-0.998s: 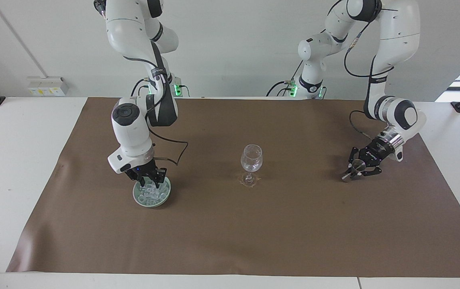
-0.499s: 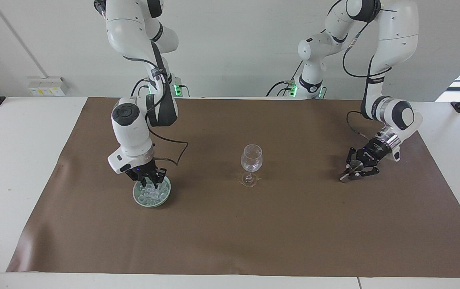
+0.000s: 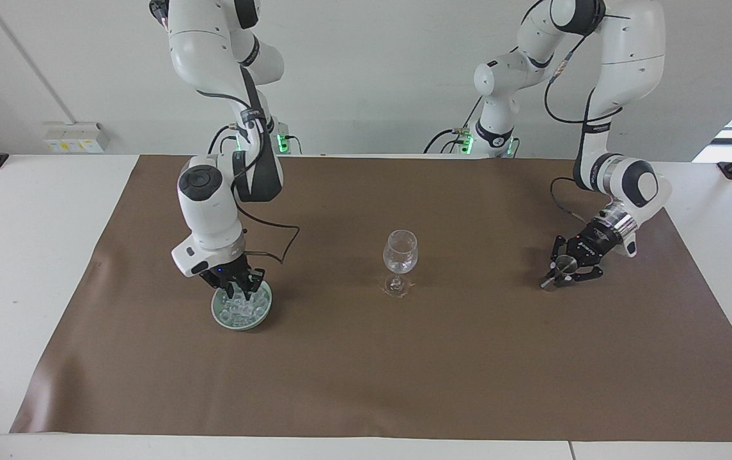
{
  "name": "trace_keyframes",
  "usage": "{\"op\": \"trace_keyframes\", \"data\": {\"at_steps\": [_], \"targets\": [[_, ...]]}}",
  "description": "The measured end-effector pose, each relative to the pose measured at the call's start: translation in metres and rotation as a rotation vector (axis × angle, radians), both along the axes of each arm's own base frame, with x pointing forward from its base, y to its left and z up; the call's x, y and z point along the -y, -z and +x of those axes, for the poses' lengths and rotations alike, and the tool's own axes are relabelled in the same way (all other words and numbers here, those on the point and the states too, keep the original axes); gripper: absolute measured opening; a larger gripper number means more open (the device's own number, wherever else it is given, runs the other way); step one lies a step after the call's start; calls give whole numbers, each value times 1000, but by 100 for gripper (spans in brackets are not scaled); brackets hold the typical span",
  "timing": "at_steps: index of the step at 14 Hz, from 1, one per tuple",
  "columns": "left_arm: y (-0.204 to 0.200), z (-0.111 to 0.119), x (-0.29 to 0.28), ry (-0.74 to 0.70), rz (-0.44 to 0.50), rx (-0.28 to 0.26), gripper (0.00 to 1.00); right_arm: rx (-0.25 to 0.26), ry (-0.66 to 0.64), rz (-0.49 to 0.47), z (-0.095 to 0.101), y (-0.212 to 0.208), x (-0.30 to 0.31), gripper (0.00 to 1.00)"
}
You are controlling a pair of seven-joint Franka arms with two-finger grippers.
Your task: Pour wine and add ice with both arms
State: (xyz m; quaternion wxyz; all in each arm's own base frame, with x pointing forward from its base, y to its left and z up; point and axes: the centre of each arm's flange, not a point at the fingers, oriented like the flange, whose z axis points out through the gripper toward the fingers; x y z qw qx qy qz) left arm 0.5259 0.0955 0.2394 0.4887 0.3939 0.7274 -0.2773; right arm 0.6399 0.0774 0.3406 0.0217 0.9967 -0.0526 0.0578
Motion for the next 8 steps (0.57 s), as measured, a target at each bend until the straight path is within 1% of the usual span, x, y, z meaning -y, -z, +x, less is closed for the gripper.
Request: {"op": "trace_keyframes", "data": {"at_steps": [1, 2, 4, 5, 6, 7, 8], "targets": [[0, 0, 0, 0, 1, 0, 40, 2, 0, 0, 1, -1, 0, 34], [0, 0, -1, -1, 1, 1, 40, 2, 0, 0, 1, -1, 0, 35], [0, 0, -1, -2, 3, 1, 54, 3, 0, 0, 1, -1, 0, 33], [0, 0, -1, -2, 4, 3, 54, 3, -1, 0, 1, -1, 0, 32], [0, 0, -2, -2, 6, 4, 62, 3, -1, 0, 1, -1, 0, 32], [0, 0, -2, -2, 10, 7, 74, 4, -1, 0, 2, -1, 0, 25], [1, -1, -4, -2, 21, 9, 84, 4, -1, 0, 2, -1, 0, 25]]}}
